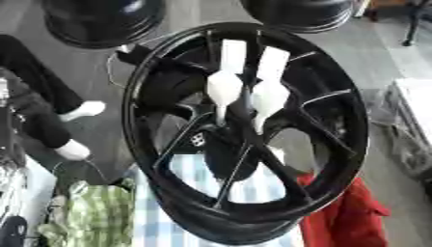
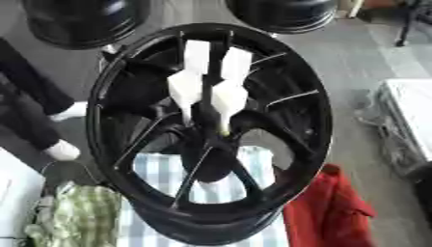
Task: Pull the pin out of the wheel hub.
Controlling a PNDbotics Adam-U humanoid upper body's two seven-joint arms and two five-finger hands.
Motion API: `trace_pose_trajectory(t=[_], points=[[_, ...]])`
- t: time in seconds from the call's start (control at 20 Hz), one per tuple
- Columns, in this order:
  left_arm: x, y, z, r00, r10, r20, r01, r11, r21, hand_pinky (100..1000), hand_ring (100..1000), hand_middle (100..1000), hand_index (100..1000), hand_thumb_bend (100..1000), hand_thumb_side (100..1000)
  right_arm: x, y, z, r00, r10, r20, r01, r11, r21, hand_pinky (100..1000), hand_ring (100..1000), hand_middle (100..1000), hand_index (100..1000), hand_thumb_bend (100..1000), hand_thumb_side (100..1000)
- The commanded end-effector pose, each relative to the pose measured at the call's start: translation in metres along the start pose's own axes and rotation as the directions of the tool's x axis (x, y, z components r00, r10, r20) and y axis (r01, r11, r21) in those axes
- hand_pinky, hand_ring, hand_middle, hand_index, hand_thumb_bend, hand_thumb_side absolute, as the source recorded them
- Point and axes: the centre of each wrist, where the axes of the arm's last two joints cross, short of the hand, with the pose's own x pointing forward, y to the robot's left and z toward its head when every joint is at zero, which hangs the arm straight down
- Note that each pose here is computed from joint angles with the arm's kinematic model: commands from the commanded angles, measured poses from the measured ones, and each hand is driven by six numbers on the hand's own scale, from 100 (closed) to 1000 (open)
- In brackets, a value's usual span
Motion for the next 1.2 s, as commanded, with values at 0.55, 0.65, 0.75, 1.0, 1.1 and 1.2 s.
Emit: trace_pose_trajectory(t=[0.55, 0.65, 0.75, 1.0, 1.1, 1.2], points=[[0.0109, 0.0044, -0.0031, 0.999, -0.008, 0.049, 0.007, 1.000, 0.007, 727, 715, 676, 737, 251, 768, 0.0075, -0.0091, 0.0011, 0.999, 0.033, 0.022, -0.033, 0.999, -0.002, 914, 772, 778, 805, 100, 375], [0.0108, 0.0045, -0.0030, 0.999, -0.008, 0.050, 0.008, 1.000, 0.008, 727, 715, 676, 737, 252, 768, 0.0080, -0.0090, 0.0015, 0.999, 0.035, 0.027, -0.035, 0.999, 0.002, 913, 772, 778, 805, 100, 373], [0.0106, 0.0046, -0.0029, 0.999, -0.009, 0.050, 0.008, 1.000, 0.008, 727, 714, 676, 737, 250, 768, 0.0088, -0.0083, 0.0017, 0.999, 0.037, 0.035, -0.037, 0.999, 0.015, 912, 773, 778, 805, 100, 371], [0.0107, 0.0043, -0.0029, 0.999, -0.009, 0.050, 0.009, 1.000, 0.007, 727, 714, 676, 736, 249, 768, 0.0119, -0.0070, 0.0015, 0.998, 0.045, 0.052, -0.047, 0.998, 0.041, 911, 773, 778, 805, 100, 369], [0.0108, 0.0043, -0.0029, 0.999, -0.009, 0.050, 0.009, 1.000, 0.007, 727, 714, 676, 736, 250, 768, 0.0129, -0.0065, 0.0016, 0.997, 0.048, 0.057, -0.050, 0.998, 0.048, 911, 773, 778, 805, 100, 367], [0.0107, 0.0043, -0.0028, 0.999, -0.010, 0.049, 0.009, 1.000, 0.006, 726, 714, 675, 736, 249, 768, 0.0140, -0.0054, 0.0019, 0.997, 0.054, 0.063, -0.058, 0.996, 0.064, 910, 774, 778, 807, 100, 368]])
